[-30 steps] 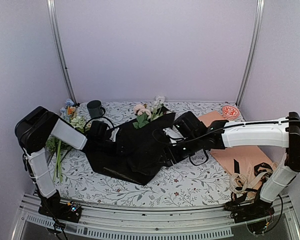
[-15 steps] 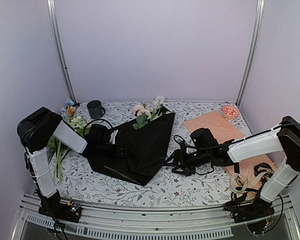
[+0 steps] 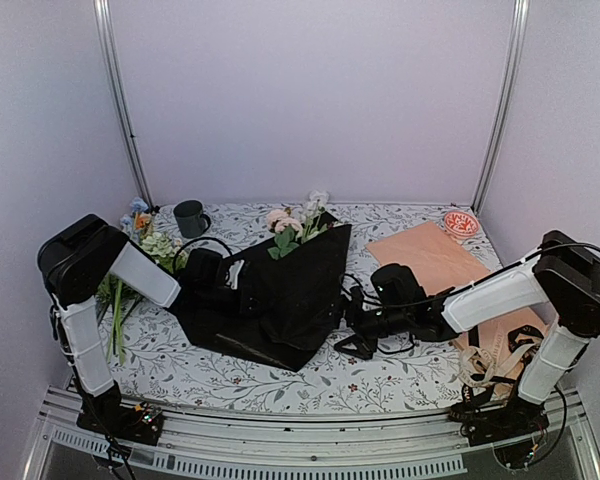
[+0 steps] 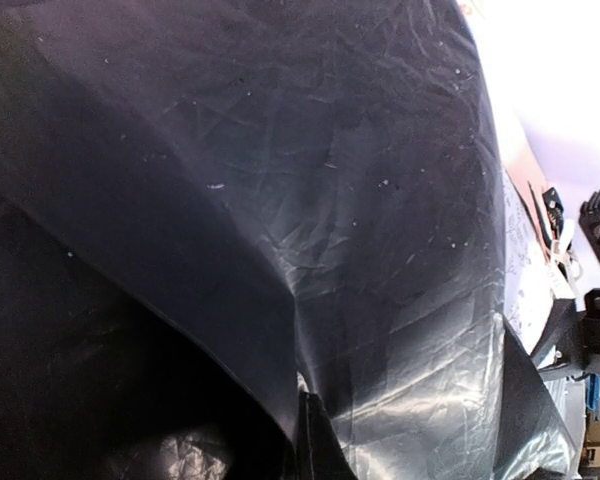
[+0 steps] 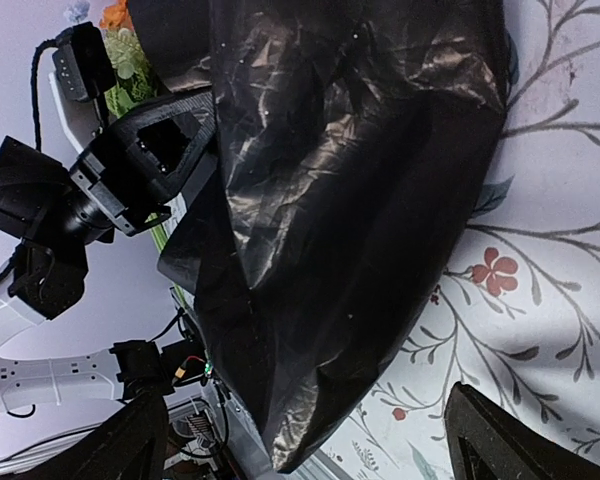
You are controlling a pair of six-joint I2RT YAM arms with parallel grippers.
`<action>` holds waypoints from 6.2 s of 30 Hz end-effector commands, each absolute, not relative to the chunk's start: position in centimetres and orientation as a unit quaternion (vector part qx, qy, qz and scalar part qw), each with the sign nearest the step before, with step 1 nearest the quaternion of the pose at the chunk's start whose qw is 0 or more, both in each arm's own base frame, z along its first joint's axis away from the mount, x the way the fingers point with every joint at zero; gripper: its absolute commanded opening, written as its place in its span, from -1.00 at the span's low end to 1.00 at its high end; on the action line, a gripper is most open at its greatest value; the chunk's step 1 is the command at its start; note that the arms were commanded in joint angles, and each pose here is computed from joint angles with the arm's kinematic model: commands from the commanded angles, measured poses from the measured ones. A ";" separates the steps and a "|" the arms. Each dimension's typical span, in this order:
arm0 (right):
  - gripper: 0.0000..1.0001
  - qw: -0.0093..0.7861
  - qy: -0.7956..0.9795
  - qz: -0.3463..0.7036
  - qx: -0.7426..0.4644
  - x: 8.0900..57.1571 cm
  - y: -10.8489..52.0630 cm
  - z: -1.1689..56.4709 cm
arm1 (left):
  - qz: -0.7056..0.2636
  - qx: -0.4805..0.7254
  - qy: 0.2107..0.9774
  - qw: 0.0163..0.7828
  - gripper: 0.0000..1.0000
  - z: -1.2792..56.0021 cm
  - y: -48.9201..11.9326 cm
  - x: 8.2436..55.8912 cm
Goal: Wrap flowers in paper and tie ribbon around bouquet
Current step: Fold the one-fourth-folded wrapping paper at the center of the board, then press the fold line on the 2/3-folded wrapping paper.
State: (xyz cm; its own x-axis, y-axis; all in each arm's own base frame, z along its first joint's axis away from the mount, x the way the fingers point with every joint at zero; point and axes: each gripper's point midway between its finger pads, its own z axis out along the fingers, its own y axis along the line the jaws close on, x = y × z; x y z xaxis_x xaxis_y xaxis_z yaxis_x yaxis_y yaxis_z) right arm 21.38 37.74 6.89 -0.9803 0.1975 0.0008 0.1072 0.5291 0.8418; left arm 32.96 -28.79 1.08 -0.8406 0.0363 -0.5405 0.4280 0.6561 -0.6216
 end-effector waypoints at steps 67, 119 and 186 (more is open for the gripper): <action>-0.87 0.020 0.919 0.375 -0.120 15.2 26.8 0.5 | -0.388 0.190 0.881 0.192 -1.00 -0.9 -35.9 27.7; -0.92 0.071 0.855 0.431 -0.278 18.4 31.2 5.1 | -0.321 0.219 0.889 0.241 -1.00 1.6 -37.4 28.2; -0.99 -0.013 0.889 0.364 -0.277 17.6 33.4 -1.3 | -0.030 -0.136 0.967 0.211 0.98 0.9 -10.0 25.6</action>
State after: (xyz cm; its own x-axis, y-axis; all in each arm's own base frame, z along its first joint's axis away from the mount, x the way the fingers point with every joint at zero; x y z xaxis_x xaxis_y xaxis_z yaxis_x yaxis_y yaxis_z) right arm 18.61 35.62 1.09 -0.8363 -0.4850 -0.2555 -0.5006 0.4858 0.7165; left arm 26.64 -12.24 1.98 -0.8674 -0.2636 -0.4220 -0.1927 0.9599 -0.2036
